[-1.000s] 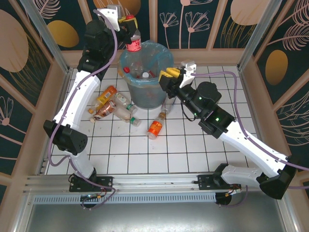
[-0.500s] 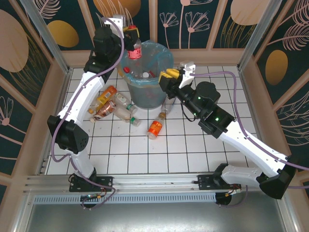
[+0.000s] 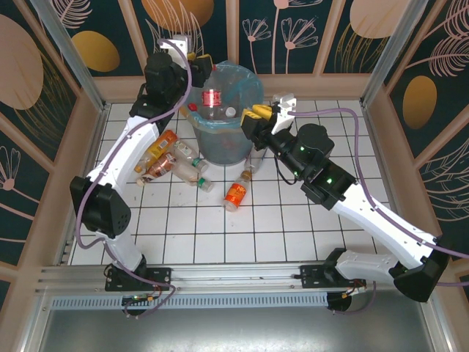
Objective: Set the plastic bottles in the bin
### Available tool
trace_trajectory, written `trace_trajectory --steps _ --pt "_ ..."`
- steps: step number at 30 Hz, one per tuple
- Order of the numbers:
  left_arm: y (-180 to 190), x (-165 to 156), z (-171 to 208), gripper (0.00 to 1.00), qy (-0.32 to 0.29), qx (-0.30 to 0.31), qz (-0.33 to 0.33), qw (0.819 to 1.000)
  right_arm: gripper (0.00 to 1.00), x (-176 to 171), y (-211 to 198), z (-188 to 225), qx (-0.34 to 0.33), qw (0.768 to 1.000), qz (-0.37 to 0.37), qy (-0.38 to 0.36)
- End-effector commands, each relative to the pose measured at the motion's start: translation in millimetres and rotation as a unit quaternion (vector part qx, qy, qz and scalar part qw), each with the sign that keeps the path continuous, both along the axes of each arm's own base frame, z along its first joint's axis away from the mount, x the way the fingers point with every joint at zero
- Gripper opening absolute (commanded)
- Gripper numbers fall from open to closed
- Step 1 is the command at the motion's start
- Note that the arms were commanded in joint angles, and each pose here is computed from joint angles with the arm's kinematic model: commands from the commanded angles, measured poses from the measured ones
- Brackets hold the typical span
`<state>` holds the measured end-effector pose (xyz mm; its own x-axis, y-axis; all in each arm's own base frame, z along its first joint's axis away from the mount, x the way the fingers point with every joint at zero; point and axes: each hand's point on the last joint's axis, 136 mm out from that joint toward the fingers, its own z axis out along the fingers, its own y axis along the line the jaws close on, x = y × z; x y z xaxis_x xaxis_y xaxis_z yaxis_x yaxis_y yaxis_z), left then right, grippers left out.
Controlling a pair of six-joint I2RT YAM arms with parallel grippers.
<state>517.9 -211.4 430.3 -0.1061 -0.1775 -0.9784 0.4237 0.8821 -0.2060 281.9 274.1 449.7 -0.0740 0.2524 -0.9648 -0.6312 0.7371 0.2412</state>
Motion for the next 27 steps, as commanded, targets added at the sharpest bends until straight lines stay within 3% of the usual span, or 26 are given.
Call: trace_trajectory --steps 1,5,12,19,27 --pt "3 -11 30 0.50 -0.041 -0.004 -0.002 0.999 0.35 0 1 3 0.007 1.000 -0.002 -0.001" --pt "0 4 25 0.50 -0.022 0.005 0.005 1.000 0.35 0 2 0 0.006 1.000 0.000 0.002" --pt "-6 51 1 0.55 0.084 -0.017 0.039 0.996 0.37 9 10 -9 -0.008 1.000 -0.005 0.026" --pt "-17 77 -60 0.56 0.156 -0.017 0.043 0.987 0.37 12 22 -24 -0.032 0.998 0.012 0.045" --pt "-30 73 -141 0.54 0.245 0.022 0.013 0.969 0.37 14 16 -30 -0.038 0.998 -0.002 0.043"
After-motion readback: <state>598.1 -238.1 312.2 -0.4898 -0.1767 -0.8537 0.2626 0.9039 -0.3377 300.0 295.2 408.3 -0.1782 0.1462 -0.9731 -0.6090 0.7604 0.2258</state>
